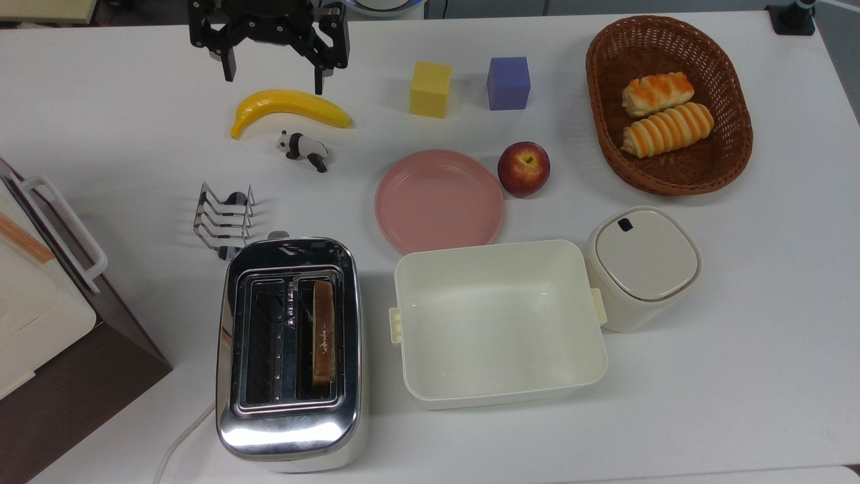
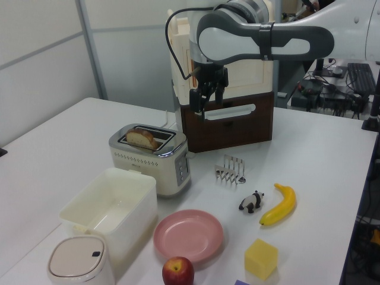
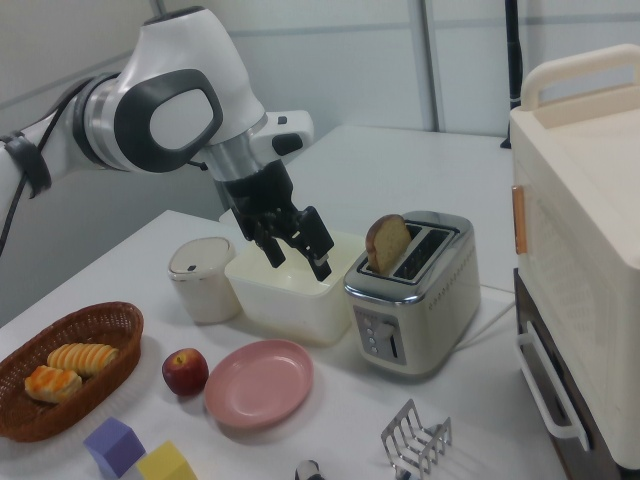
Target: Put the bread in the toaster
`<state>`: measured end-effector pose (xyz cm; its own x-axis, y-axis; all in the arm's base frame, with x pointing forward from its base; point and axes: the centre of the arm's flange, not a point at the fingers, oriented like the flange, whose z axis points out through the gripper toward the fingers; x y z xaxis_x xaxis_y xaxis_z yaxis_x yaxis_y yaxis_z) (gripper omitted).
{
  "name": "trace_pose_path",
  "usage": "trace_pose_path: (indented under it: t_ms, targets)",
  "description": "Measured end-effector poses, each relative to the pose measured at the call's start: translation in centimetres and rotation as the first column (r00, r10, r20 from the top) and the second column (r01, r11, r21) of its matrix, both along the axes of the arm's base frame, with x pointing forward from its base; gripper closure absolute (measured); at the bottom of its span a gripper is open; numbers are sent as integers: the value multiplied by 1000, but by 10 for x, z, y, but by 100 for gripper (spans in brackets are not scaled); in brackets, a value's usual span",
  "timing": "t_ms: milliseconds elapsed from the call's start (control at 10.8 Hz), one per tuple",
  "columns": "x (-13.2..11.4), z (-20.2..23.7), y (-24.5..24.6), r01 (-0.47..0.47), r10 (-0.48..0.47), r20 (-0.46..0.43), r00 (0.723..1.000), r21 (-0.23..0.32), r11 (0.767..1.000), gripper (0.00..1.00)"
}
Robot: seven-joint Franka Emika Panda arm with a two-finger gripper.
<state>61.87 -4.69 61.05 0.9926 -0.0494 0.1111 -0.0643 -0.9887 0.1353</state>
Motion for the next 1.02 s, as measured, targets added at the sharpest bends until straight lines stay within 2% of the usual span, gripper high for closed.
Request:
trace_pose_path:
  t_ms: [1016]
  targets:
    - [-3,-3,0,4,-4,-25,1000,3,1000,0]
